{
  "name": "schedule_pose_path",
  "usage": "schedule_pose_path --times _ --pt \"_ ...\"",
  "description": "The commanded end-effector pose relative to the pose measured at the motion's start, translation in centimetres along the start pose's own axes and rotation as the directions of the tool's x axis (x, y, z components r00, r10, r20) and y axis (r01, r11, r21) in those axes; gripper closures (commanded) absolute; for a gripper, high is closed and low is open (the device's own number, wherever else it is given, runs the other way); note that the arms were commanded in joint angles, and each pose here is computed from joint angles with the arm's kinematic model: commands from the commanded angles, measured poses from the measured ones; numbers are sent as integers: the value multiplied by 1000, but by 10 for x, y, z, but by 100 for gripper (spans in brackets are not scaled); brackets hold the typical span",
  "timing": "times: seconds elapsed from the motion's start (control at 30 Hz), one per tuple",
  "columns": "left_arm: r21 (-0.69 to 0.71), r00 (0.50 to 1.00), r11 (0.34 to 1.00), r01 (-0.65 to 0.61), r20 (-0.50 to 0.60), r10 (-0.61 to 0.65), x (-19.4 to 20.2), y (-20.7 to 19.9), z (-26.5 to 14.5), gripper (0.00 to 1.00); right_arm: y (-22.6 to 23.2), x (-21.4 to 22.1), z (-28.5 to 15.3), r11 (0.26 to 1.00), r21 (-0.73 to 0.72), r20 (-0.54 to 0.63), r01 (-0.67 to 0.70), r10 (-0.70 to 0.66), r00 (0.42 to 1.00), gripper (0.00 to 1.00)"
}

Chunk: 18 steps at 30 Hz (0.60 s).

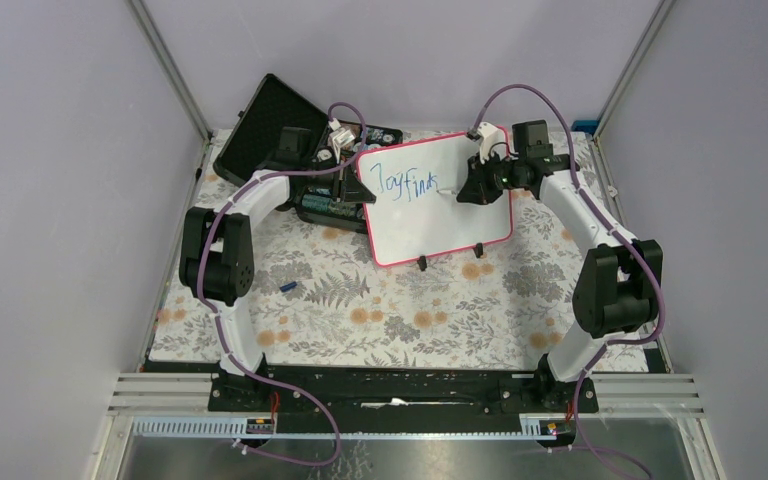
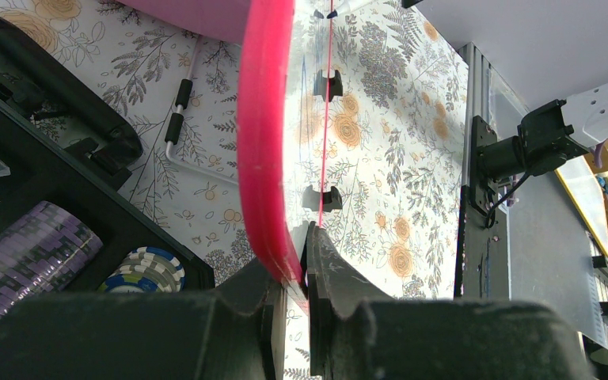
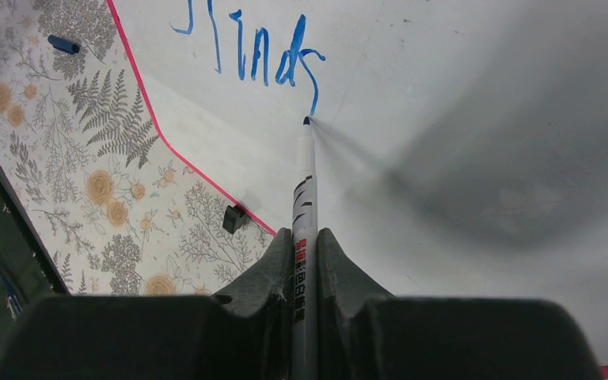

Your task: Write a sentence on the whiteboard

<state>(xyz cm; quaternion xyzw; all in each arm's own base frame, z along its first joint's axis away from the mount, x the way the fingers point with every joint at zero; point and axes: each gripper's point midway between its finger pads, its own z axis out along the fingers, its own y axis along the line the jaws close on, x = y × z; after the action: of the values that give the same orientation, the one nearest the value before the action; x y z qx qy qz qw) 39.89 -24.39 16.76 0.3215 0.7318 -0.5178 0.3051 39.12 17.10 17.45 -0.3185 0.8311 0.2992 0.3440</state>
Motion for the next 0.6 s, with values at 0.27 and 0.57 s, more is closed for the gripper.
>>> schedule_pose_path --times 0.27,0.57 --pt "-91 995 992 -88 -51 84 15 19 6 100 15 -20 3 998 -29 24 56 -55 998 100" --pt "-91 996 993 -80 -51 76 16 20 6 100 36 -35 -18 994 -72 70 78 -73 995 100"
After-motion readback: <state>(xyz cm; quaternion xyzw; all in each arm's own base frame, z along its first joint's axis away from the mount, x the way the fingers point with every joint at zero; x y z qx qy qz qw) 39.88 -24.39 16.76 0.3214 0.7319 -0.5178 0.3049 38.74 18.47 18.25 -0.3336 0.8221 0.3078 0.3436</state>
